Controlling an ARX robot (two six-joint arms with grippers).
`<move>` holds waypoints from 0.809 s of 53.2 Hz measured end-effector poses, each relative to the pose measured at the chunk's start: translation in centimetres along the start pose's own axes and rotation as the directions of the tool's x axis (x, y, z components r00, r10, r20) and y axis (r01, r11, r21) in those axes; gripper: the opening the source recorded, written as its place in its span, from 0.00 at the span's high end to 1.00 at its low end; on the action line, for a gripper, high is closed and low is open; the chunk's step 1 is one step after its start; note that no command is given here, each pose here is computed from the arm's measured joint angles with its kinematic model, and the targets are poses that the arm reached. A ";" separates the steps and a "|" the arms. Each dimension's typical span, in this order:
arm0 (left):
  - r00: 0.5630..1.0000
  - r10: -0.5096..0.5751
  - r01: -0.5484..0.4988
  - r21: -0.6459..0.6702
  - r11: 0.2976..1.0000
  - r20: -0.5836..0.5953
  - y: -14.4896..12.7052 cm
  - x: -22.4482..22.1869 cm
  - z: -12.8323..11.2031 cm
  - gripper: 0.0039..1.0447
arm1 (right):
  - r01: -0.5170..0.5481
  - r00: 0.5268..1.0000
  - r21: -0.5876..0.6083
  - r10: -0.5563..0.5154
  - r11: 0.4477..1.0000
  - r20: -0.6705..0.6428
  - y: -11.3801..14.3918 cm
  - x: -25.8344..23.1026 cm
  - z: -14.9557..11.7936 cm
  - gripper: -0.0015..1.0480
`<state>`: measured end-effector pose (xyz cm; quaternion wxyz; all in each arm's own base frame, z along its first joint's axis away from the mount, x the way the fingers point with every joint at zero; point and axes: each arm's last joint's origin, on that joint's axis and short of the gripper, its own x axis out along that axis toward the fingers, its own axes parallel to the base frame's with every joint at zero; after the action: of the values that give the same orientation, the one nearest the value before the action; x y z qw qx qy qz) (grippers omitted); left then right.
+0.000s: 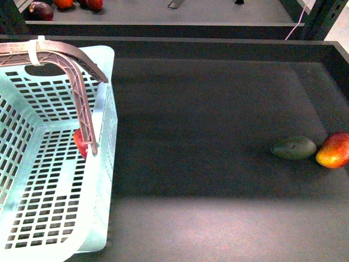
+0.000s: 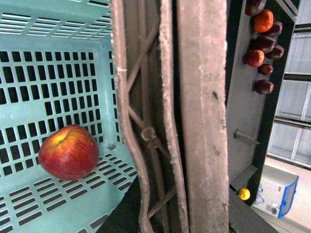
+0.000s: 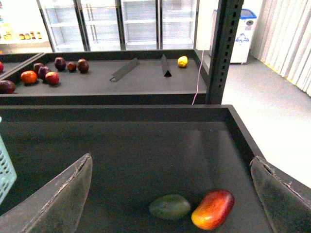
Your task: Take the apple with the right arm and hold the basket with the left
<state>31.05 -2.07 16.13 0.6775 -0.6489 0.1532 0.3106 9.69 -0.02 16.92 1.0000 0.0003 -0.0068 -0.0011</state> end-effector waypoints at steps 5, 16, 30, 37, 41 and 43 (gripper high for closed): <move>1.000 0.027 -0.027 0.007 1.000 0.007 0.3 0.1 0.1 0.84 | 0.000 1.000 0.000 0.000 1.000 0.000 0.0 0.0 0.0 0.08; 0.996 0.085 -0.083 0.084 0.993 -0.012 0.7 0.3 -0.5 0.84 | 0.000 1.000 0.000 0.000 1.000 0.000 0.0 0.0 0.0 0.08; 0.994 0.103 -0.099 0.118 0.988 -0.025 0.6 0.3 -0.9 0.84 | 0.000 1.000 0.000 0.000 1.000 0.000 0.0 0.0 0.0 0.08; 0.991 0.123 -0.116 0.127 0.985 -0.050 0.7 0.1 -1.1 0.69 | 0.000 1.000 0.000 0.000 1.000 0.000 0.0 0.0 0.0 0.08; 0.990 0.122 -0.112 0.135 0.985 -0.070 0.7 -0.2 -1.4 0.59 | 0.000 1.000 0.000 0.000 1.000 0.000 0.0 0.0 0.0 0.08; 0.990 0.120 -0.109 0.138 0.984 -0.077 0.6 -0.4 -1.4 0.54 | 0.000 1.000 0.000 0.000 1.000 0.000 0.0 0.0 0.0 0.08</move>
<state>30.66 -3.58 15.81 0.6932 -0.6048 0.2393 0.3105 9.69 -0.02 16.92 1.0000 0.0003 -0.0068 -0.0011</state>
